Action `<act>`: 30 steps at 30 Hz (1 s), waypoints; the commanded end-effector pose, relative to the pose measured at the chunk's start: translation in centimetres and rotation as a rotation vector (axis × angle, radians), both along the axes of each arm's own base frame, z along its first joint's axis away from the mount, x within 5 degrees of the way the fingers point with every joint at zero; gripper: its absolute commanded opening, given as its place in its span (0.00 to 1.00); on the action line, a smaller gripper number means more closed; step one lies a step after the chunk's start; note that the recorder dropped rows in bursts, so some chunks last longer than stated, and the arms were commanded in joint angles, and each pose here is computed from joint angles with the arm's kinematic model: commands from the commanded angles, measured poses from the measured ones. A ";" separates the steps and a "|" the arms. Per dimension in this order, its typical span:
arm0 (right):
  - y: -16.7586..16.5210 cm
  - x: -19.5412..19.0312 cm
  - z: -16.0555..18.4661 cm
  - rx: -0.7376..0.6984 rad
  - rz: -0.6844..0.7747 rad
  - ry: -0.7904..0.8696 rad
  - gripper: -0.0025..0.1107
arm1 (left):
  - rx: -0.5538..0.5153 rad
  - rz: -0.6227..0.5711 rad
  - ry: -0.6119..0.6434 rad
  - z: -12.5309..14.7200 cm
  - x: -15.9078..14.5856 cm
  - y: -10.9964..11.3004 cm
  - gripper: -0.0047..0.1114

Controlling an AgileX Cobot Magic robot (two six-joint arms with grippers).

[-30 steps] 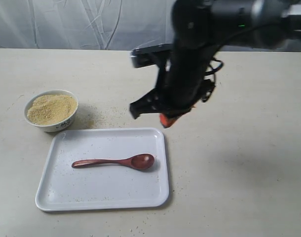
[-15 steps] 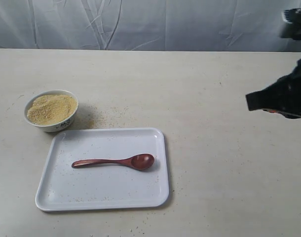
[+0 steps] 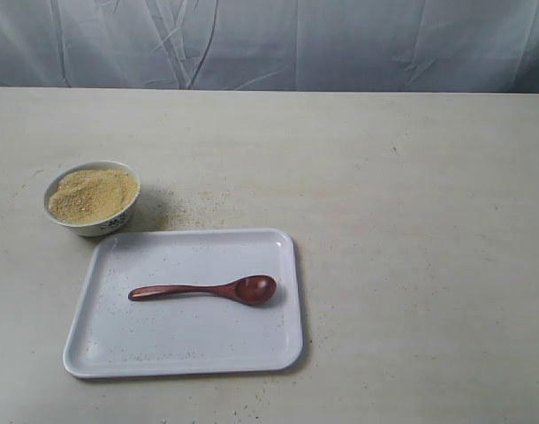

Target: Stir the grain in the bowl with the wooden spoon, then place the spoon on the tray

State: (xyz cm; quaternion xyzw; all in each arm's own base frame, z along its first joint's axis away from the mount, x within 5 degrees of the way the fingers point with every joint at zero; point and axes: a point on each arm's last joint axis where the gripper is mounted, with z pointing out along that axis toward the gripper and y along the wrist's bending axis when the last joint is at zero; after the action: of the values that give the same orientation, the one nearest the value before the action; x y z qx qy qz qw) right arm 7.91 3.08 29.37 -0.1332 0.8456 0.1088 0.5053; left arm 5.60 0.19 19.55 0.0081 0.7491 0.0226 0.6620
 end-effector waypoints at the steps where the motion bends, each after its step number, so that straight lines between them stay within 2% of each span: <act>1: -0.5 -1.0 0.2 0.025 -0.007 -0.035 0.02 | -0.006 0.001 -0.004 -0.1 0.0 0.0 0.04; 13: -0.6 -1.3 0.4 0.042 -0.015 -0.045 0.02 | -0.006 0.001 -0.004 -0.1 0.0 0.0 0.04; 17: -1.1 -1.5 0.5 0.119 -0.118 -0.040 0.02 | -0.006 0.001 -0.004 -0.1 0.0 0.0 0.04; 21: -1.8 -1.4 0.5 0.134 -0.230 -0.044 0.02 | -0.006 0.001 -0.004 -0.1 0.0 0.0 0.04; 30: -1.8 -1.4 -0.3 0.142 -0.244 -0.019 0.02 | -0.006 0.001 -0.004 -0.1 0.0 0.0 0.04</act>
State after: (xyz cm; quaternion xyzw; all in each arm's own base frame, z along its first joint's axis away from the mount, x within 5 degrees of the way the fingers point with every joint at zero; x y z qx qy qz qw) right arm 6.59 1.30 29.58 0.0013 0.8410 0.1024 0.5312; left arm 5.60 0.19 19.55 0.0081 0.7491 0.0226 0.6620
